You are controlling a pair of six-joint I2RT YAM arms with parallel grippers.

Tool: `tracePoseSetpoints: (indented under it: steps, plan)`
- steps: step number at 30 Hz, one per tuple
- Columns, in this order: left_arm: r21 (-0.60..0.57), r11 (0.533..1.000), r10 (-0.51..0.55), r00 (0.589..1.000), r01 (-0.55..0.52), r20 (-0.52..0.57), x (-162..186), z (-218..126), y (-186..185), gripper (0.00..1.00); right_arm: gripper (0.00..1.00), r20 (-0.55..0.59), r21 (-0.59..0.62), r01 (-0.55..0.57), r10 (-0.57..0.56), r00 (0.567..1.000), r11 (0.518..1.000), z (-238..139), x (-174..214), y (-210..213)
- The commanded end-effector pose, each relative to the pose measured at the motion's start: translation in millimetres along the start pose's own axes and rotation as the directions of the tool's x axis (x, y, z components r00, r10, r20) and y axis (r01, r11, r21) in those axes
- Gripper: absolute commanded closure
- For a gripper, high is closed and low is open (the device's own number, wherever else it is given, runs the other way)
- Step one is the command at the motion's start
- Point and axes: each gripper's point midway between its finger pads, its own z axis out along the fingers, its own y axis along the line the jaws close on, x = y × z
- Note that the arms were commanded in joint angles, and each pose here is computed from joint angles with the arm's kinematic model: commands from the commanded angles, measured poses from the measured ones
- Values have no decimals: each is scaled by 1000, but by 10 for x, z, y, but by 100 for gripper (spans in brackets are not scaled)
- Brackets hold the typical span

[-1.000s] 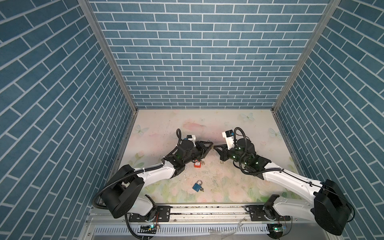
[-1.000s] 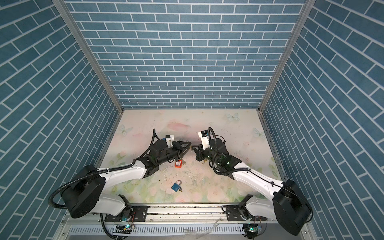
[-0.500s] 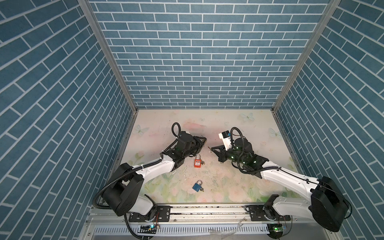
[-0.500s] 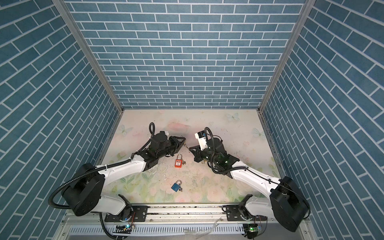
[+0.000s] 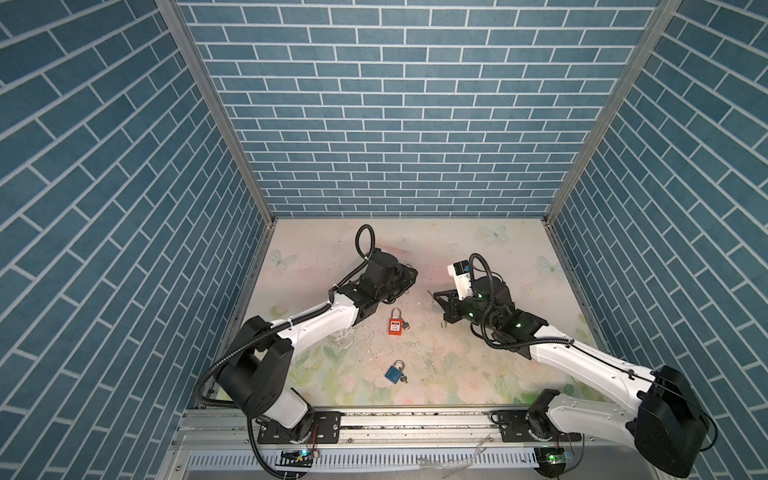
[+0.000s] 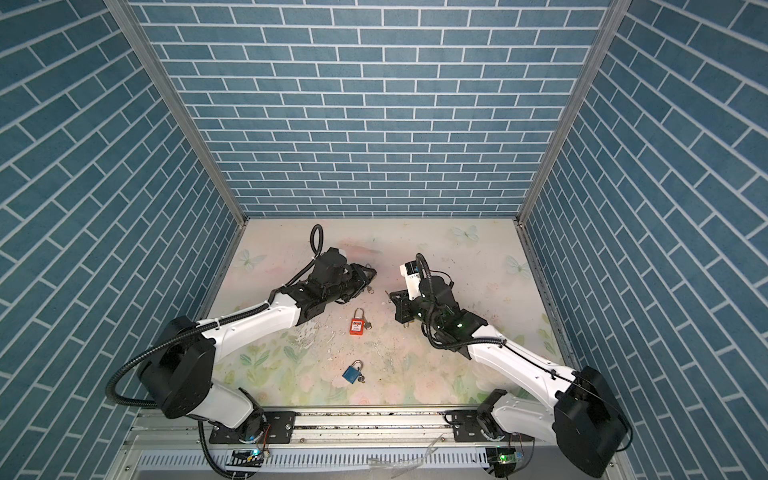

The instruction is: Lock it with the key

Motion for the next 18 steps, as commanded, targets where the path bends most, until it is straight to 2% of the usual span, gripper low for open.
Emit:
tracePoseSetpoints:
  steps: [1, 5, 9, 14, 18]
  plan:
    - [-126, 966, 224, 974, -226, -30, 86, 126, 97, 100, 100, 12, 137, -117, 117, 993, 984, -105, 62, -420]
    - [-198, 898, 382, 920, -393, -91, 200, 355, 117, 100, 100, 30, 168, -196, 193, 981, 966, -147, 84, -677]
    - [-267, 811, 498, 853, -521, -155, 302, 574, 181, 100, 100, 24, 173, -231, 231, 973, 957, -137, 124, -803]
    - [-322, 729, 569, 796, -604, -206, 395, 798, 281, 100, 100, 15, 174, -262, 263, 965, 949, -97, 171, -899]
    - [-340, 706, 578, 783, -621, -229, 429, 966, 364, 100, 100, 6, 179, -275, 278, 960, 945, -59, 211, -953]
